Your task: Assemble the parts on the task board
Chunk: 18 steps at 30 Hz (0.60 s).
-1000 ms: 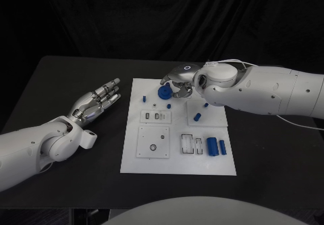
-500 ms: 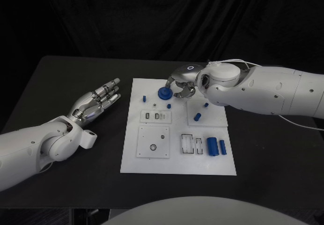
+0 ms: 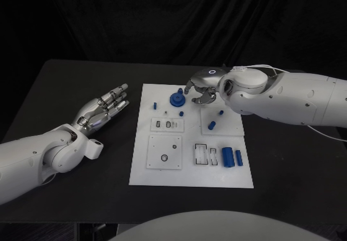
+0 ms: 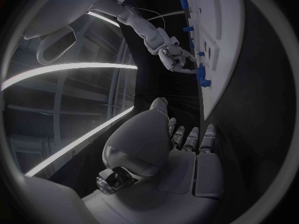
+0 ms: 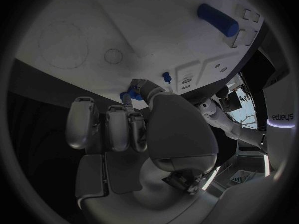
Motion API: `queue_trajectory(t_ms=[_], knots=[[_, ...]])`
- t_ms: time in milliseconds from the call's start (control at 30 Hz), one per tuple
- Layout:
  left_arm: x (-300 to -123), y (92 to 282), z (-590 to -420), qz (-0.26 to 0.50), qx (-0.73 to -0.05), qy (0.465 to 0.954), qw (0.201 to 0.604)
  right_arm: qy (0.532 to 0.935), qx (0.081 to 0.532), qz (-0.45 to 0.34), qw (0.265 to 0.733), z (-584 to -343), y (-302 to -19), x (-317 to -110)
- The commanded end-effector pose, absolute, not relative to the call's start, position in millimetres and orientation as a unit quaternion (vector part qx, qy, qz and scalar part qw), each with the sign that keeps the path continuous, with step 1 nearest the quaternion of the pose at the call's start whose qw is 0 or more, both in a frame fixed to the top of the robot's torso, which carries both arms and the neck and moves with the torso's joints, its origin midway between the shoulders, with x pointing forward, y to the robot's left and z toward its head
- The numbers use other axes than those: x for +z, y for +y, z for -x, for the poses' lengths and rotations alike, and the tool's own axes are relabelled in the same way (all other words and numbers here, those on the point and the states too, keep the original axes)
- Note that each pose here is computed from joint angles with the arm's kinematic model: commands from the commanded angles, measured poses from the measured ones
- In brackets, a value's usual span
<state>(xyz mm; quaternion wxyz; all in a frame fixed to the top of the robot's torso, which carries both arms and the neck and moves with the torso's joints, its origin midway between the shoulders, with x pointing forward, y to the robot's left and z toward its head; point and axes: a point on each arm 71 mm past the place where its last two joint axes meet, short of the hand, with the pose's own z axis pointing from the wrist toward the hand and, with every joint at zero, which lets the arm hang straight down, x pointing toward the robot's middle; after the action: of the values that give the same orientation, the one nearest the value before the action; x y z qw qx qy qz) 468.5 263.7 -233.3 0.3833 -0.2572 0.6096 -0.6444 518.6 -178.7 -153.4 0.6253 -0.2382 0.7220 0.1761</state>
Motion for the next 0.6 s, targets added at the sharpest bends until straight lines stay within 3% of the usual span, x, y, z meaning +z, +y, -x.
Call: queue_trajectory(t_ms=[33,367,600], knots=[[-227.3,263.1,-466.3,0.241,-0.67,0.583,0.39,0.687,0.196,0.224,0.663,-513,-184,-142],[-225.2,263.3,-464.5,0.237,-0.676,0.575,0.395,0.654,0.189,0.189,0.708,-485,-243,-100],[-224.5,262.5,-464.0,0.235,-0.679,0.572,0.396,0.673,0.169,0.158,0.703,-473,-286,-106]])
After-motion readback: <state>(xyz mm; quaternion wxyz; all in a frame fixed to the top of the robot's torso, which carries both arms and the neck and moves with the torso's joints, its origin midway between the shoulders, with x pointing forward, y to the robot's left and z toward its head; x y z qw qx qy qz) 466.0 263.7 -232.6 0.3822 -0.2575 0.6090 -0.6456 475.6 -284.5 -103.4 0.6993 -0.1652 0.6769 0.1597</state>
